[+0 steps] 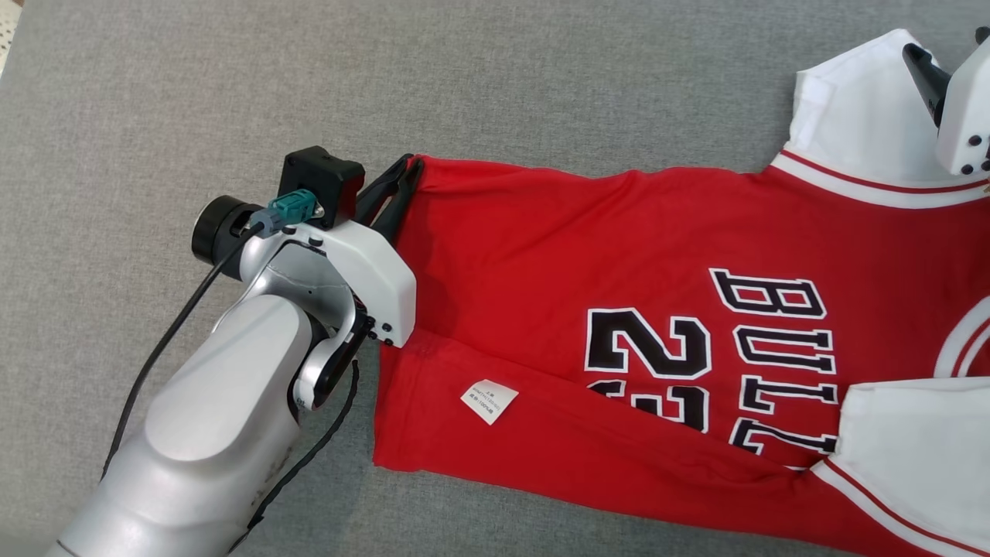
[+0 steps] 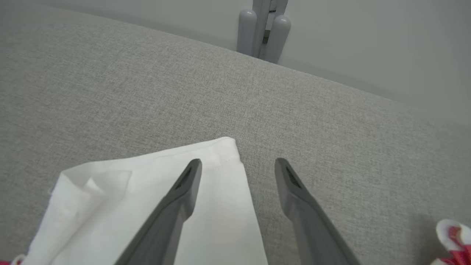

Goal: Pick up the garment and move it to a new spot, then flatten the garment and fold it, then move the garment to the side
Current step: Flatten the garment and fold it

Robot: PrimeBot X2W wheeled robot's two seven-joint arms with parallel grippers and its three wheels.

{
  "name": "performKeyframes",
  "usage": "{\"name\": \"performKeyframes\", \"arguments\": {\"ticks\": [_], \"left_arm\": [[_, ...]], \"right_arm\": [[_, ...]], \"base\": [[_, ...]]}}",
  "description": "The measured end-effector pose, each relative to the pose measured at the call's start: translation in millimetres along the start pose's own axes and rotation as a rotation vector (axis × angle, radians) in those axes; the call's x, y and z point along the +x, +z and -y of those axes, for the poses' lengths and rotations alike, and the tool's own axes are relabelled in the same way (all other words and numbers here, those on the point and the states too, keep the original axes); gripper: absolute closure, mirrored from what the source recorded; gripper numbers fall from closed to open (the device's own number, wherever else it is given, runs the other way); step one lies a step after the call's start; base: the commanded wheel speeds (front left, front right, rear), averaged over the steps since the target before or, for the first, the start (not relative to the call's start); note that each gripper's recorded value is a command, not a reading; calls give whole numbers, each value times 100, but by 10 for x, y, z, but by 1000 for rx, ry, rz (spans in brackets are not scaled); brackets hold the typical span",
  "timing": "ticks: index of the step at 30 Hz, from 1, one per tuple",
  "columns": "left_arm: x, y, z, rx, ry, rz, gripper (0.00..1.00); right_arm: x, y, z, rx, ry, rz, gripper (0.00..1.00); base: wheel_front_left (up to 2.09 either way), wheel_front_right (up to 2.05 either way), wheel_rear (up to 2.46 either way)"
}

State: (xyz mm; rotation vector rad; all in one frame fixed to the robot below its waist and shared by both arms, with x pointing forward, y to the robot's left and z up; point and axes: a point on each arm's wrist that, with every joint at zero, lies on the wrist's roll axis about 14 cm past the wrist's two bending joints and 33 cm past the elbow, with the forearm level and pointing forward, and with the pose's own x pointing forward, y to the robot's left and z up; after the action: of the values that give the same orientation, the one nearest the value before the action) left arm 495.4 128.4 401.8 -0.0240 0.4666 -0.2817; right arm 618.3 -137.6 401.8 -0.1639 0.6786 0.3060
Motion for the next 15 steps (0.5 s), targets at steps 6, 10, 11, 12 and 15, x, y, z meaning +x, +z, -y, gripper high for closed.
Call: {"name": "performKeyframes", "arguments": {"ticks": [6, 10, 11, 12, 15], "left_arm": [[-3, -31, -13, -6, 4, -1, 100], [1, -57, -1, -10, 1, -6, 100], [1, -64, -4, -12, 2, -7, 100], [3, -73, -8, -13, 3, -8, 100], [12, -94, -10, -18, 4, -11, 100]], "right_arm": [[171, -78, -62, -14, 14, -50, 0], [248, -154, -77, -28, 14, -88, 0], [267, -165, -81, -28, 15, -94, 0], [285, -168, -83, -27, 16, -98, 0], [340, -168, -101, -25, 19, -107, 11]], "base": [[0, 0, 0], [0, 0, 0], [0, 0, 0], [0, 0, 0], [0, 0, 0]]}}
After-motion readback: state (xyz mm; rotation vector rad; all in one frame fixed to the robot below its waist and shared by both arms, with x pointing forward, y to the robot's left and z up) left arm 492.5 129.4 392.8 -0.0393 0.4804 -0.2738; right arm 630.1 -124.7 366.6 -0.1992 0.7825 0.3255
